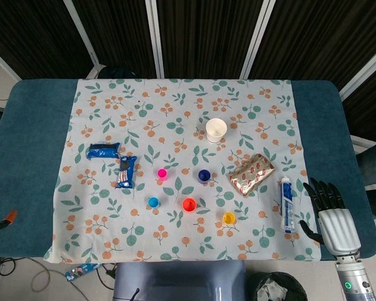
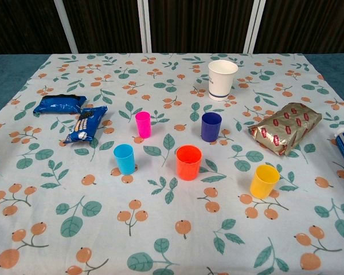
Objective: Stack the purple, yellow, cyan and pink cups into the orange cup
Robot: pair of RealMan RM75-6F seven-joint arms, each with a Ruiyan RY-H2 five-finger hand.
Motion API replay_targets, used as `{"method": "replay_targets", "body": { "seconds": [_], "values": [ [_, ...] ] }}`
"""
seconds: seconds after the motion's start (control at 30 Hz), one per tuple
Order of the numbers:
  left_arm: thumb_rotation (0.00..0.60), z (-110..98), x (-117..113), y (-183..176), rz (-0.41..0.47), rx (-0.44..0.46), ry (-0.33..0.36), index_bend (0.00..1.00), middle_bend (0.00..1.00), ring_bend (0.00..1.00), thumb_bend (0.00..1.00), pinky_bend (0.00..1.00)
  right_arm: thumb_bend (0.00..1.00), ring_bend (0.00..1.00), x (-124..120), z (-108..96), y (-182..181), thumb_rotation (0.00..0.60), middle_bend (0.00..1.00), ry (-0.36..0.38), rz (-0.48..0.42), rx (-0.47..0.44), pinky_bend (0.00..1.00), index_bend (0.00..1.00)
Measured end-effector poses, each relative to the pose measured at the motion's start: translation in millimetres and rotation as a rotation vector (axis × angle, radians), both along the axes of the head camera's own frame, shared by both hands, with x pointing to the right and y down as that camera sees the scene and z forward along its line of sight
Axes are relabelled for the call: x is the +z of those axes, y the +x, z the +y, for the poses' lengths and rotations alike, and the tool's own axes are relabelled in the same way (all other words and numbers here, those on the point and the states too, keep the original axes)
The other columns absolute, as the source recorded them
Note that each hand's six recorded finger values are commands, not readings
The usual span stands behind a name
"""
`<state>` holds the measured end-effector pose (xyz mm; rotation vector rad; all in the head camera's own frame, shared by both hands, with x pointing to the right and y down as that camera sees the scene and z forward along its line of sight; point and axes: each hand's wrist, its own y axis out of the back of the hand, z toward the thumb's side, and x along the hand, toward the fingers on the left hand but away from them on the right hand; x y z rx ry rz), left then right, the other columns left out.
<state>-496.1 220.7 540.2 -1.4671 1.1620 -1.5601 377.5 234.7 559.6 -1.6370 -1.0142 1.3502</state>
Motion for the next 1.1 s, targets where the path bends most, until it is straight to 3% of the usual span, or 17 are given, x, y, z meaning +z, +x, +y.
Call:
{"method": "replay_targets", "body": {
  "seconds": [0.63, 0.97, 1.1],
  "values": [
    [0.600, 0.0, -1.6, 0.4, 0.008, -0.003, 0.010, 0.00, 0.00, 0.00, 0.18, 0.00, 0.36, 0.00, -1.6, -1.0, 3.6, 0.600, 0.00, 0.003, -0.005, 0.033, 0.07, 0.00],
    [0.600, 0.1, -2.5, 1.3, 0.017, -0.003, 0.017, 0.00, 0.00, 0.00, 0.18, 0.00, 0.36, 0.00, 1.5, -1.1, 1.0, 0.600, 0.00, -0.018, -0.044, 0.026, 0.07, 0.00],
    [0.600, 0.0, -3.1, 0.0, 0.009, -0.011, 0.022, 0.00, 0.00, 0.00, 0.18, 0.00, 0.36, 0.00, 5.2, -3.0, -4.3, 0.600, 0.00, -0.051, -0.104, 0.014, 0.07, 0.00]
  ]
}}
